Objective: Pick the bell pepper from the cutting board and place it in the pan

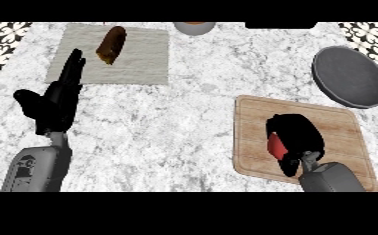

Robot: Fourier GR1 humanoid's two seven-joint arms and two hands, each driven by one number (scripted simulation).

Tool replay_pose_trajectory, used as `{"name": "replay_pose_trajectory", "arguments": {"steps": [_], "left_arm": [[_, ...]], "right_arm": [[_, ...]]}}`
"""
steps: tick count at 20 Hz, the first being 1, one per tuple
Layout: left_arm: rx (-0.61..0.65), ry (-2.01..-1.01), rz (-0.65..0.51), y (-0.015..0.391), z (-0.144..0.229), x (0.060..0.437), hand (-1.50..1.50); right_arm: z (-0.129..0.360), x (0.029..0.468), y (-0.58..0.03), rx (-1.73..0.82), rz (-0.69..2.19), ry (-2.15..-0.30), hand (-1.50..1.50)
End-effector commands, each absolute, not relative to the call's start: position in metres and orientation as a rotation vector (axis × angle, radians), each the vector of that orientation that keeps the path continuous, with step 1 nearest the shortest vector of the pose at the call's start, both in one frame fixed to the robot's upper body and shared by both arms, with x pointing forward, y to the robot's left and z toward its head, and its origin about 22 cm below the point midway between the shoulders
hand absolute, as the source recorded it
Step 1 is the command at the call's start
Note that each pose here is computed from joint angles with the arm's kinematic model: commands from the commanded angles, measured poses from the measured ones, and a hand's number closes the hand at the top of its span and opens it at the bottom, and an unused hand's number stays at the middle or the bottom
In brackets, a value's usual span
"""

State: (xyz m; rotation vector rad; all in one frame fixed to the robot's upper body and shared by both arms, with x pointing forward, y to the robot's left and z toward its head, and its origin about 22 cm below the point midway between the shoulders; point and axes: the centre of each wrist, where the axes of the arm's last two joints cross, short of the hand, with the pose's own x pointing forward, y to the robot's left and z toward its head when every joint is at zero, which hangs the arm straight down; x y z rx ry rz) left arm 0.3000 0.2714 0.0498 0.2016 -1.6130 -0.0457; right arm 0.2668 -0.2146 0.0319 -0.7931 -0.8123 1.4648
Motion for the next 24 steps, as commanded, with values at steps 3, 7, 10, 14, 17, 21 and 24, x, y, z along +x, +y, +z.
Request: {"name": "replay_pose_trajectory", "arguments": {"steps": [3,7,10,14,17,21,24], "left_arm": [[0.222,-1.620,-0.053,0.254,0.047,0.299,0.00],[0.193,-1.595,-0.040,0.274,0.044,0.296,0.00],[0.232,-1.608,-0.041,0.272,0.044,0.300,0.00],[0.238,-1.618,-0.012,0.279,0.060,0.294,0.00],[0.207,-1.624,-0.051,0.284,0.058,0.289,0.00],[0.206,-1.621,-0.036,0.279,0.055,0.302,0.00],[0.228,-1.615,-0.049,0.288,0.046,0.308,0.00]], "right_arm": [[0.028,0.251,-0.182,-0.622,1.379,-0.985,1.50],[0.045,0.231,-0.162,-0.729,1.296,-1.149,1.50],[0.081,0.229,-0.170,-0.881,1.170,-1.361,1.50],[0.112,0.198,-0.176,-0.936,1.002,-1.482,1.50],[0.123,0.205,-0.210,-0.985,0.912,-1.525,1.50],[0.131,0.228,-0.207,-1.025,0.760,-1.570,1.50],[0.157,0.244,-0.240,-0.938,0.611,-1.605,1.50]]}}
